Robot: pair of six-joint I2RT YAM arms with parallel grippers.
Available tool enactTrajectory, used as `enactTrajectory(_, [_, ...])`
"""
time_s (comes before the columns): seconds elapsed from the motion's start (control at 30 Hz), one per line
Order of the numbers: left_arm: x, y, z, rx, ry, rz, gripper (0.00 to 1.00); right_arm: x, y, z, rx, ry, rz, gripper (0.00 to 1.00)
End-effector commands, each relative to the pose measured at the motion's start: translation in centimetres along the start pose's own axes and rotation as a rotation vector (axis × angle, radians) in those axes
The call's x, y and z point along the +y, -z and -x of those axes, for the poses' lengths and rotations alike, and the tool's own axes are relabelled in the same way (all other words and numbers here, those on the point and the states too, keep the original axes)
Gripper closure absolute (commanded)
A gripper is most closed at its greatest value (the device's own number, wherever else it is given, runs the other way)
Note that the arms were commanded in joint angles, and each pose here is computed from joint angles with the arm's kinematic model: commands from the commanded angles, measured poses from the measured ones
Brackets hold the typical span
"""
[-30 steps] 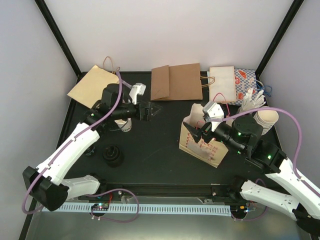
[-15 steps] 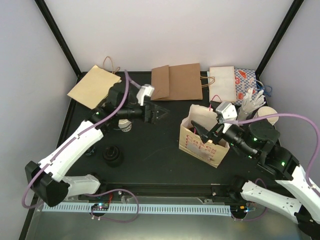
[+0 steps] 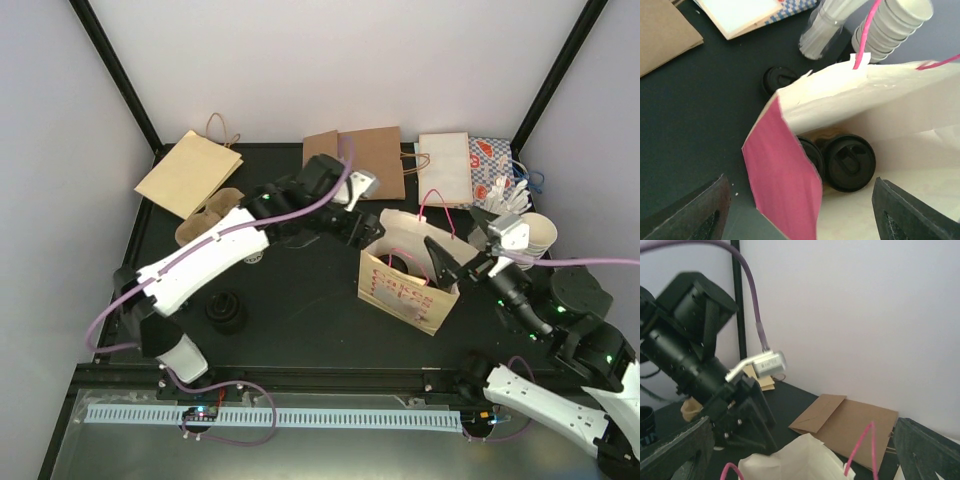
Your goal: Pack the takeout coffee
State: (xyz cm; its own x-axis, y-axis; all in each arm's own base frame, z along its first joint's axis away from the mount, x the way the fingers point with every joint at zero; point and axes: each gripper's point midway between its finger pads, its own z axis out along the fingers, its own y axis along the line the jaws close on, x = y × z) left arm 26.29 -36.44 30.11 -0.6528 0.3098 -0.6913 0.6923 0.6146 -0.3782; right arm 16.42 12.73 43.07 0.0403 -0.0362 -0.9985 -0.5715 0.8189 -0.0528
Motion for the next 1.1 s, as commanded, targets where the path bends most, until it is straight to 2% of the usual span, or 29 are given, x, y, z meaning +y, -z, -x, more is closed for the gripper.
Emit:
enactTrajectory(0.0, [-0.2, -1.5, -1.2, 0.116, -0.04, 0.113, 0.21, -2.1, 1.3, 0.1, -0.034, -0.043, -0.1, 0.0])
enactTrajectory(0.1, [-1.1, -3.0, -1.0, 0.152, -0.054, 0.121, 0.26, -2.6, 1.8, 0.1, -0.051, -0.057, -0.124, 0.0])
enactTrajectory(0.2, [-0.8, -4.0, -1.2, 0.179, -0.061, 0.166, 0.36, -3.1, 2.2, -0.2, -0.052, -0.062, -0.15, 0.0])
enactTrajectory(0.43, [1.1, -3.6, -1.1, 0.193, -0.047, 0.289, 0.87, -3.3, 2.6, -0.5, -0.046, -0.051, -0.158, 0.0])
enactTrajectory(0.5, [1.6, -3.0, -0.8, 0.185, -0.054, 0.326, 0.97, -3.3, 2.5, -0.7, -0.041, -0.049, -0.158, 0.0])
enactTrajectory(0.73, [5.1, -0.1, 0.7, 0.156, -0.055, 0.421, 0.98, -2.3, 1.3, -2.3, 0.031, -0.03, -0.119, 0.0])
enactTrajectory(0.9, [9.7, 1.7, 1.2, 0.171, -0.003, 0.483, 0.98, -1.7, -0.2, -4.3, 0.13, -0.034, -0.115, 0.0])
enactTrajectory(1.07, [13.9, 3.1, 1.0, 0.194, 0.087, 0.491, 0.99, -4.5, -1.8, -7.9, 0.336, -0.051, -0.351, 0.0])
